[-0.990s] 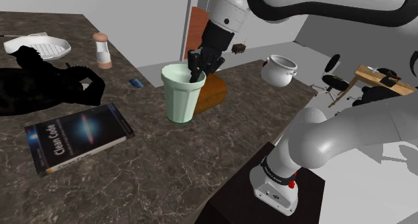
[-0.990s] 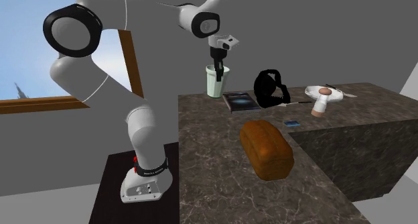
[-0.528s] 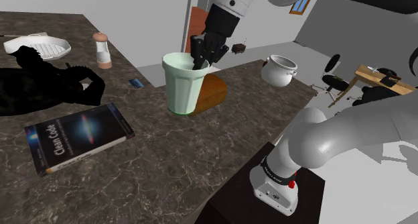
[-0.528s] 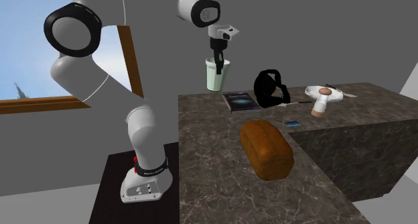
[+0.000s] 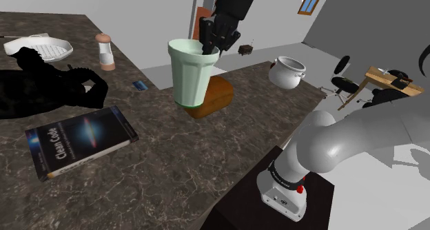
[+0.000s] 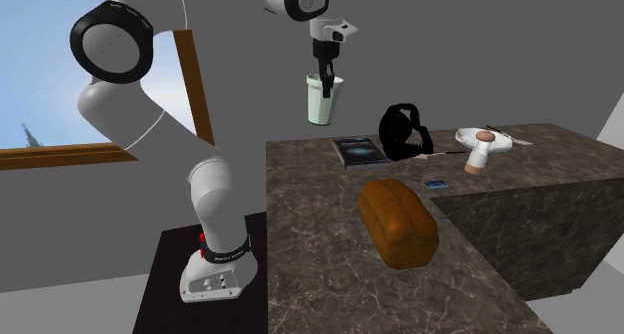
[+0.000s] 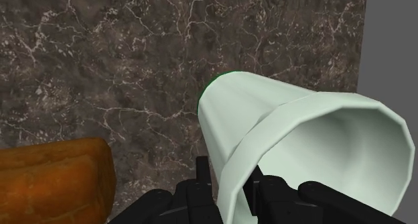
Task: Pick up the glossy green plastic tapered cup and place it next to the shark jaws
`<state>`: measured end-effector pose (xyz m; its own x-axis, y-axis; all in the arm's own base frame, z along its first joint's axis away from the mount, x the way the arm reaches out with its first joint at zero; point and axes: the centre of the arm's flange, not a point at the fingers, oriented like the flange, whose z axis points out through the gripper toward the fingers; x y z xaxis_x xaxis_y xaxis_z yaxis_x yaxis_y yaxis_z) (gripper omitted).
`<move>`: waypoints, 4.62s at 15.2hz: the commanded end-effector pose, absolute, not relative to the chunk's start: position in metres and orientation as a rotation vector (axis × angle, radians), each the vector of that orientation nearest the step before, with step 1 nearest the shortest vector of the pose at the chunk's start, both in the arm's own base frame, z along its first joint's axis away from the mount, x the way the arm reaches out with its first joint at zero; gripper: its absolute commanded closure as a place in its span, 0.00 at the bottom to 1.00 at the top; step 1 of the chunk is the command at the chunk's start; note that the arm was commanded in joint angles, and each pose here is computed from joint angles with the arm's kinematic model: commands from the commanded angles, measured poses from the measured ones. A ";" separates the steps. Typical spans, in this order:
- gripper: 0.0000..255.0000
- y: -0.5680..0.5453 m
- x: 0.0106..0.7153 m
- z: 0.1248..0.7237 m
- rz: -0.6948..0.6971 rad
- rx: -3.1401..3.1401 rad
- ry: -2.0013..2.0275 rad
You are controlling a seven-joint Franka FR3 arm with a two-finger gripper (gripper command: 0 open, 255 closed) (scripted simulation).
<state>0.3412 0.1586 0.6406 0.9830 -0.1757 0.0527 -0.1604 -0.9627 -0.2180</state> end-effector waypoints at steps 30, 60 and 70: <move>1.00 0.136 0.606 0.645 -0.106 -2.914 0.250; 1.00 0.136 0.606 0.487 -0.106 -2.914 0.250; 1.00 0.136 0.606 0.434 -0.106 -2.914 0.250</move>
<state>0.6065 0.1361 0.4396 0.9831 -0.1756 0.0516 -0.1605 -0.9627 -0.2178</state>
